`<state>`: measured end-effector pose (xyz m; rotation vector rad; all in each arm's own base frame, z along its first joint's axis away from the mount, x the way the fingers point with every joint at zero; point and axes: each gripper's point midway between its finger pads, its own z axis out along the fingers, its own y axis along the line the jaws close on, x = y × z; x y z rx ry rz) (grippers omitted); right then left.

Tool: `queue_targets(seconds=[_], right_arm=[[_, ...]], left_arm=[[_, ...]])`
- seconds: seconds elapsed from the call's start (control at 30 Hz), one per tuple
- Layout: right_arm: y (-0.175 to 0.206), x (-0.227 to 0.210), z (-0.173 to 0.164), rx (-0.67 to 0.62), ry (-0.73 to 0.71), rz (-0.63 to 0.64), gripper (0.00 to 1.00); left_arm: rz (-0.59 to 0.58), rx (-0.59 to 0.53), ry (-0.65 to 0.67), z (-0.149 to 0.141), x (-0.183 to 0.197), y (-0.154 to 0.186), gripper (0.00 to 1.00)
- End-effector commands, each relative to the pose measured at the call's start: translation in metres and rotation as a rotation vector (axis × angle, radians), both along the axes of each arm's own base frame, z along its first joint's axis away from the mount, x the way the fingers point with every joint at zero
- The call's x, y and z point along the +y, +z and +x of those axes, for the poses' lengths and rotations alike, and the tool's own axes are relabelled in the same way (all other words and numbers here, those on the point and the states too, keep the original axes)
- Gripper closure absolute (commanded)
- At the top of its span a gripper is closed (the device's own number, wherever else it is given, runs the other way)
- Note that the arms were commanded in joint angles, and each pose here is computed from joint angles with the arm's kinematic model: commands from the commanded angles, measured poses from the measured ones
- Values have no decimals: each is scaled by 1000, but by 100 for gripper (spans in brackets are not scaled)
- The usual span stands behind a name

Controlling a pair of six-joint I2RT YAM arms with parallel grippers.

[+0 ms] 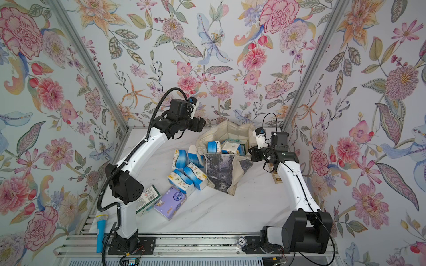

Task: Put tissues into the canvas bag
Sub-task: Pick up the pack of facial tissues from the center of the board.

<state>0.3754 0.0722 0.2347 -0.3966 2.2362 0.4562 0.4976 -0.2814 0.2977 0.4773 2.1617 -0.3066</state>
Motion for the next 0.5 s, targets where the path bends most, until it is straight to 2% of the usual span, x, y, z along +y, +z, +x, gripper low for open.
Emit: queue_targets(seconds=[0.0, 0.27, 0.47], right_arm=[[17, -4, -2, -28, -8, -16, 96], [23, 0, -6, -37, -9, 0, 94], [24, 3, -6, -37, -3, 7, 94]], left_arm=[[256, 158, 102, -25, 53, -63, 14], [172, 277, 223, -69, 95, -108, 8], [127, 340, 252, -88, 103, -133, 4]])
